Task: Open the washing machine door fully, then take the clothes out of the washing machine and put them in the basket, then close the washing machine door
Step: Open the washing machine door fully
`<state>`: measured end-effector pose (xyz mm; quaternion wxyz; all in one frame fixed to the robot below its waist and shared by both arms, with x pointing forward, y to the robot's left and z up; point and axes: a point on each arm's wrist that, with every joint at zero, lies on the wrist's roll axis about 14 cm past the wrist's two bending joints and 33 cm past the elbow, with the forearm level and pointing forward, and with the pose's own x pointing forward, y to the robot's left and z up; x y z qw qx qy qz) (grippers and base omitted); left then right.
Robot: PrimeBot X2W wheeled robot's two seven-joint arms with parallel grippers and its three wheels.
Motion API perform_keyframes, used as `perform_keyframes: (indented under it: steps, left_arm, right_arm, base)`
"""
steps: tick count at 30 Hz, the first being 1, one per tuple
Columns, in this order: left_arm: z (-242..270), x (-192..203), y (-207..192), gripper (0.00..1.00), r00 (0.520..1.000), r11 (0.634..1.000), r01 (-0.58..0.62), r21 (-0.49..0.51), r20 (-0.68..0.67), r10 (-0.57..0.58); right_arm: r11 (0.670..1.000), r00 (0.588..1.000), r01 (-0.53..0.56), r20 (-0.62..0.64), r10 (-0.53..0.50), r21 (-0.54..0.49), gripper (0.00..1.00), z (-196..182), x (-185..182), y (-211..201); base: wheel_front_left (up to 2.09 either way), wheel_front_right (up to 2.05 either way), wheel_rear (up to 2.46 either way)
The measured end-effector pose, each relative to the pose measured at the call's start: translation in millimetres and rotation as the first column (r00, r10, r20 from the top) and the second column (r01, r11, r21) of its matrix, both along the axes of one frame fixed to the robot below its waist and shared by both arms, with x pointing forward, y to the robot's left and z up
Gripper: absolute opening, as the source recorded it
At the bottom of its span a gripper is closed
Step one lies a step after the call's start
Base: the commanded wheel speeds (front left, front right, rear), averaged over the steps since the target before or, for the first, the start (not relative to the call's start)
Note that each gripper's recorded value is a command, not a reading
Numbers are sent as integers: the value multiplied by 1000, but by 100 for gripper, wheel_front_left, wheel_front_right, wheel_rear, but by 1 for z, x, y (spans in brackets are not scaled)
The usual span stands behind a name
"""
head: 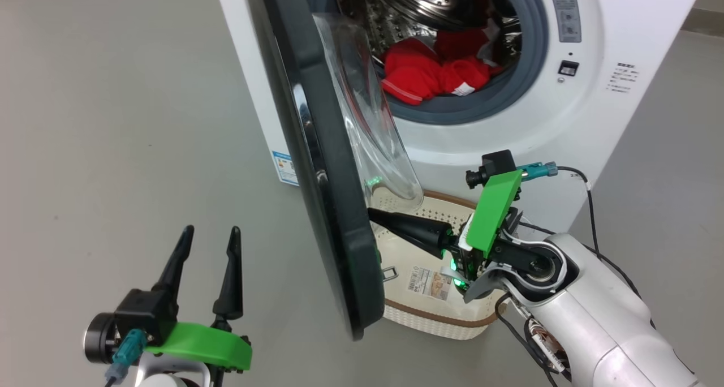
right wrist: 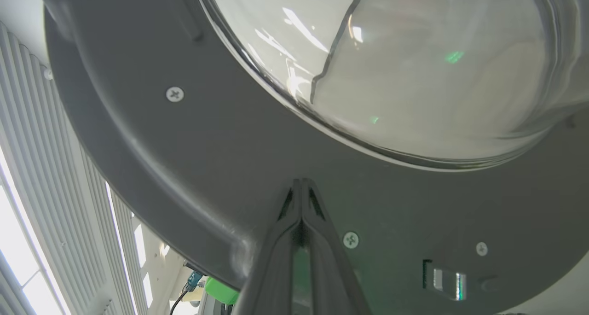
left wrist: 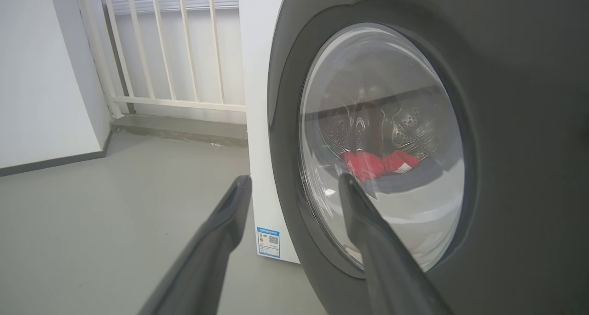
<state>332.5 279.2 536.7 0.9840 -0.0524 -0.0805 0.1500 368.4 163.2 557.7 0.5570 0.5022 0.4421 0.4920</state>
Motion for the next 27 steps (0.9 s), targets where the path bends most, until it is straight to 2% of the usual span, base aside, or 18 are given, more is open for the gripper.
perform_keyframes:
  steps: [12,27]
  left_arm:
    - [3,-18,13,100,999,999,-51,-8,10,51]
    - [-1,-31,19,100,997,997,-75,-10,2,75]
  right_arm:
    - [996,996,-93,9,93,-10,0,0,-21,24]
    - [993,994,-111,-6,110,-33,0,-9,-35,33]
  base:
    - [0,0,0]
    - [0,0,0]
